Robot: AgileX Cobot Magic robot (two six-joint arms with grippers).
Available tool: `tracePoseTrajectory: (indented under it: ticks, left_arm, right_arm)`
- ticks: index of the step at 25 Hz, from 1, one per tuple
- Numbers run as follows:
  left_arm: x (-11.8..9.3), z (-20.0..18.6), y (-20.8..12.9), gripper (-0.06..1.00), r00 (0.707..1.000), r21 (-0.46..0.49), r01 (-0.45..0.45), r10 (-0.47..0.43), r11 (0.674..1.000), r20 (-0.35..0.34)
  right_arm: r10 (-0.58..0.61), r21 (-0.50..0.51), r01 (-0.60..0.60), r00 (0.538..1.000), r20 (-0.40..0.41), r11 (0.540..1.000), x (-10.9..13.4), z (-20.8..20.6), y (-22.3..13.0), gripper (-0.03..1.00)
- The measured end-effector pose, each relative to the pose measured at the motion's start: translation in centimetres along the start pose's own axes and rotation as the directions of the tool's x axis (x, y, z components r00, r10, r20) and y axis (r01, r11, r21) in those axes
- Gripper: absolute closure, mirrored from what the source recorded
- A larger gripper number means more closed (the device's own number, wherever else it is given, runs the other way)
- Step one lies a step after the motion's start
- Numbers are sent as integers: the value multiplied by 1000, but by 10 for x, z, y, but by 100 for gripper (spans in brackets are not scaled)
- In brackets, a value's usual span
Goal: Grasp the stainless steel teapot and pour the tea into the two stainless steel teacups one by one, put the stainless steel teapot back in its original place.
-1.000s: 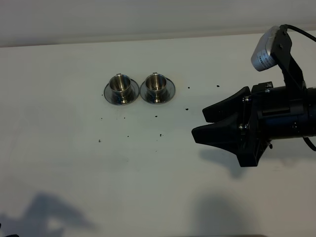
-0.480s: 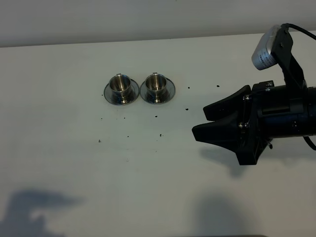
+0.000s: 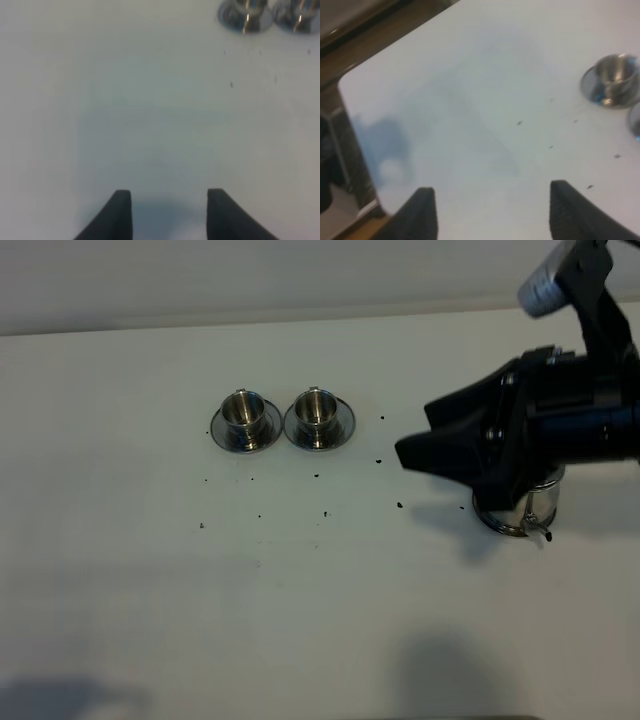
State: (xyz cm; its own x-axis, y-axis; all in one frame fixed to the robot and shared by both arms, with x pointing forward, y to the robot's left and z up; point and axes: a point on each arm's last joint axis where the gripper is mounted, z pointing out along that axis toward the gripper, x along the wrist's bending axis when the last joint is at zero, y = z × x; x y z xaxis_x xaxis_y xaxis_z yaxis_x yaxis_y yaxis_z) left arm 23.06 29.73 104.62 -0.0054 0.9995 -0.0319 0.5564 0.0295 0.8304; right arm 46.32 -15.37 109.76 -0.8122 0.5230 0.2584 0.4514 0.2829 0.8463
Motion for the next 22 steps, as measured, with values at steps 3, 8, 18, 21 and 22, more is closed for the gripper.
tracePoseTrajectory:
  ticks: [3,8,18,21,22]
  left_arm:
    - [0,-1,-1,56,1000,-12,5,-5,1000,-8]
    - [0,-2,-1,56,1000,-13,2,-2,1000,-8]
    - [0,-2,-1,56,1000,-15,2,-2,1000,-8]
    - [0,-2,-1,56,1000,-15,2,-2,1000,-8]
    - [0,-2,-1,56,1000,-15,2,-2,1000,-8]
  right_arm:
    - [-8,-17,8,999,35,1000,-1,-4,12,48]
    - [1,-33,1,996,85,999,-6,-7,33,48]
    - [43,108,-75,961,274,991,-56,25,58,48]
    - [45,176,-110,940,337,978,-76,39,62,48]
    - [53,194,-128,935,352,973,-81,43,64,48]
